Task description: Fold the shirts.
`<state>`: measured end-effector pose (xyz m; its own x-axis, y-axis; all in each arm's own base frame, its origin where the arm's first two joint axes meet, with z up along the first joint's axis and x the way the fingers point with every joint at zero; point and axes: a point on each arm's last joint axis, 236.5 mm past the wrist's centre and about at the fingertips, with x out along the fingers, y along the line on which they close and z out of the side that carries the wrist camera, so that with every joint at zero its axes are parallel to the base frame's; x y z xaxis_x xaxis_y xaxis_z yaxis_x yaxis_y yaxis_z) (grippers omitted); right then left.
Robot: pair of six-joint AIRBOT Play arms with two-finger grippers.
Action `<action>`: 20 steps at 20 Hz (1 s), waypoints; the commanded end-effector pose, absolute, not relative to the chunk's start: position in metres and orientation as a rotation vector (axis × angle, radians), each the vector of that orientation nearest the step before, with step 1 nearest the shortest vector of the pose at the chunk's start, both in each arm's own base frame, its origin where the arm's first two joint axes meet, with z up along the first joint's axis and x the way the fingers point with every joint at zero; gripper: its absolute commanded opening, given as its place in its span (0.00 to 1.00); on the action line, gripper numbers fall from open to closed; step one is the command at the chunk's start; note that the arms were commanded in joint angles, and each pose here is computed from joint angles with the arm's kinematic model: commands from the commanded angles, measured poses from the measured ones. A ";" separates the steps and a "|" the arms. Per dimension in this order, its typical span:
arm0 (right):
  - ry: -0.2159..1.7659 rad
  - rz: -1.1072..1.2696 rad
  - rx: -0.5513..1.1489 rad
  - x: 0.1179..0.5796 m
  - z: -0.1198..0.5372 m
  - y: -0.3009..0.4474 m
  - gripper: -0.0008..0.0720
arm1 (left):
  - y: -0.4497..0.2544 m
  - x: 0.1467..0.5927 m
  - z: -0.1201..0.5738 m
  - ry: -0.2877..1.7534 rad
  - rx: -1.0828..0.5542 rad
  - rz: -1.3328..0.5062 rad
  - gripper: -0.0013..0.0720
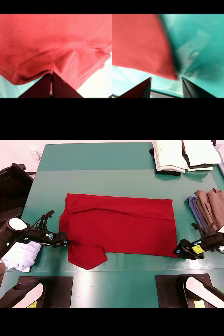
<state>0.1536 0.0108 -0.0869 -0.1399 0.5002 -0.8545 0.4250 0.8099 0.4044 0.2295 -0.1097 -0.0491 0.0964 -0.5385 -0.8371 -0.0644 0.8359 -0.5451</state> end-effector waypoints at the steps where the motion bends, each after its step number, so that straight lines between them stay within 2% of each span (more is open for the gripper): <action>1: 1.690 0.119 0.697 0.173 -0.097 0.031 0.56 | -0.109 0.232 -0.048 1.439 -0.512 -0.374 0.05; 3: 1.669 0.153 0.618 0.184 -0.094 0.036 0.32 | -0.109 0.232 -0.046 1.442 -0.505 -0.379 0.05; 5: 1.671 0.197 0.551 0.190 -0.086 0.042 0.03 | -0.105 0.231 -0.040 1.450 -0.470 -0.388 0.05; 8: 1.730 0.240 0.396 0.185 -0.070 0.037 0.04 | -0.095 0.225 -0.020 1.395 -0.400 -0.360 0.05; 10: 1.733 0.240 0.274 0.180 -0.055 0.027 0.04 | -0.091 0.205 -0.006 1.403 -0.364 -0.355 0.05; 13: 1.674 0.215 0.160 0.172 -0.024 0.015 0.04 | -0.098 0.168 0.014 1.443 -0.345 -0.406 0.05; 15: 1.596 0.206 0.137 0.176 -0.008 0.014 0.03 | -0.101 0.160 0.018 1.458 -0.360 -0.412 0.05; 17: 1.504 0.191 0.117 0.191 0.008 0.011 0.03 | -0.101 0.173 0.020 1.405 -0.364 -0.404 0.05; 20: 1.441 0.177 0.109 0.228 0.022 0.004 0.03 | -0.104 0.223 0.035 1.228 -0.300 -0.414 0.05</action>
<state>0.2028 0.0115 0.0062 0.0461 0.2128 -0.9760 -0.0456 0.9765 0.2107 0.1909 -0.1026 0.0226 0.1623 -0.4723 -0.8663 0.0853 0.8814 -0.4646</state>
